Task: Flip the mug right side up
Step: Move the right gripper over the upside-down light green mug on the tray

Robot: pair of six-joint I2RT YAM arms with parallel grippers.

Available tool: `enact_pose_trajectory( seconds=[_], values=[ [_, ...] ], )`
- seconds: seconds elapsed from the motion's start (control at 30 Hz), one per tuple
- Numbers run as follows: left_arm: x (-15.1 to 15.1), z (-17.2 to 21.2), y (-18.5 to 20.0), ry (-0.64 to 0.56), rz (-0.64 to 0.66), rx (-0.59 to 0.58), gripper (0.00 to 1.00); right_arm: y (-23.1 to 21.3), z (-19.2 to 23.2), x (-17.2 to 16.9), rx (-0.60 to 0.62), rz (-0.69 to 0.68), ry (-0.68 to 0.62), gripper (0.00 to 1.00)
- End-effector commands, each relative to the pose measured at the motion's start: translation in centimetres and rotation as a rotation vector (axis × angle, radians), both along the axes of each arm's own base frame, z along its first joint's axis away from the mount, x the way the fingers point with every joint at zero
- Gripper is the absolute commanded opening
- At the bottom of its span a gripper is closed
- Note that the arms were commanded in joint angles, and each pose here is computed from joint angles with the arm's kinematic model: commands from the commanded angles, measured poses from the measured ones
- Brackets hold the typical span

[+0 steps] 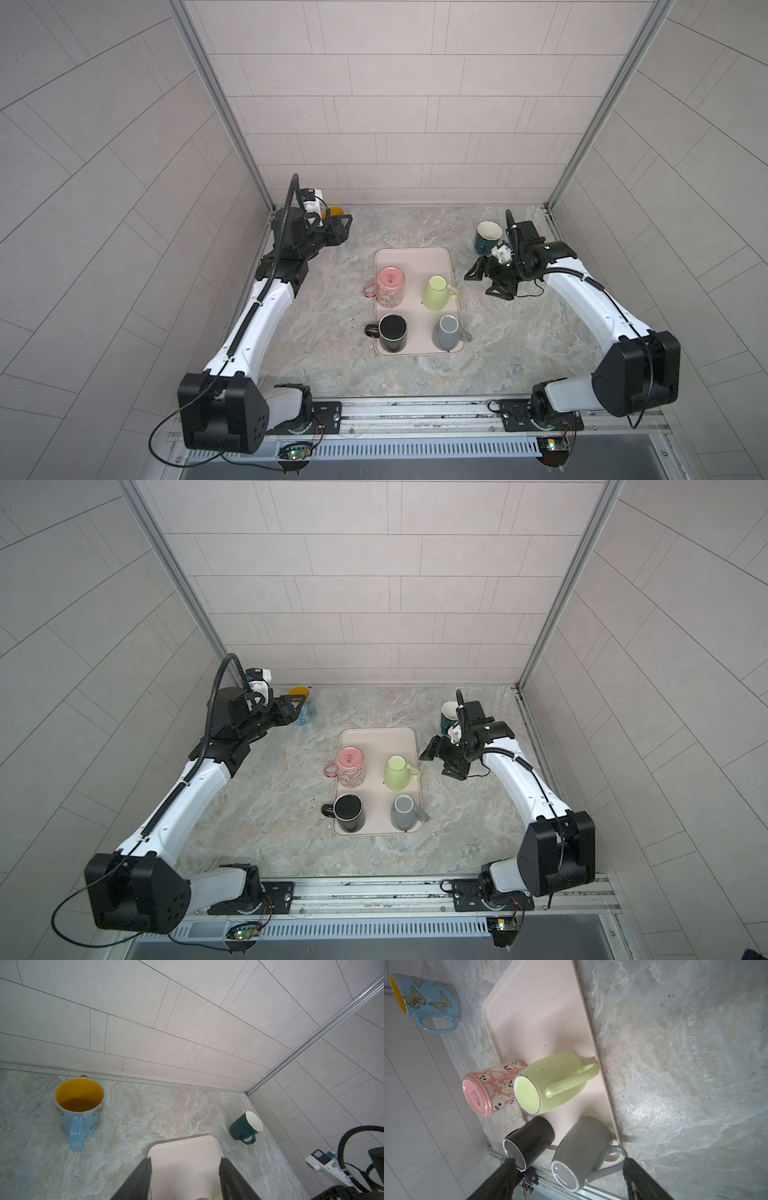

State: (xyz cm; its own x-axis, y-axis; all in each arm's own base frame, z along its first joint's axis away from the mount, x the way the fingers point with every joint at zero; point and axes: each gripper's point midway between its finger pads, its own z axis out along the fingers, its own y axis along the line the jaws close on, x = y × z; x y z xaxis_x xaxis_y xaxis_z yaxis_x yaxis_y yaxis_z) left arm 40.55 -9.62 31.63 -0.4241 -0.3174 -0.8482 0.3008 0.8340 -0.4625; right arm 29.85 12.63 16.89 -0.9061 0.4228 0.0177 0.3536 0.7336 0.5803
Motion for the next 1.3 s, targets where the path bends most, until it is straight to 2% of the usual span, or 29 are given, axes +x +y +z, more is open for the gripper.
enact_pose_trajectory(
  seconds=[0.0,0.17,0.47,0.8,1.1,1.2,1.27],
  values=[
    [-0.3,1.7,0.1,-0.032,-0.009,-0.006,0.59,1.3,-0.2,0.2,0.135,-0.073,0.100,0.81],
    [-0.3,1.4,0.1,-0.023,-0.009,-0.003,0.61,2.4,-0.8,2.1,0.268,-0.194,0.129,0.81],
    [0.4,1.1,0.1,-0.008,-0.014,-0.017,0.62,2.8,-3.8,2.6,0.365,-0.324,0.263,0.73],
    [0.7,0.7,0.1,-0.002,-0.014,-0.037,0.62,2.7,-6.2,4.2,0.380,-0.412,0.308,0.71],
    [0.6,1.3,0.2,-0.009,-0.003,-0.060,0.62,3.2,-7.4,5.4,0.449,-0.487,0.349,0.67],
    [0.4,1.8,0.3,-0.027,-0.002,-0.075,0.62,3.2,-7.5,5.4,0.455,-0.493,0.359,0.64],
    [0.5,1.9,0.3,-0.025,0.002,-0.088,0.63,3.3,-7.6,5.4,0.455,-0.492,0.365,0.58]
  ],
)
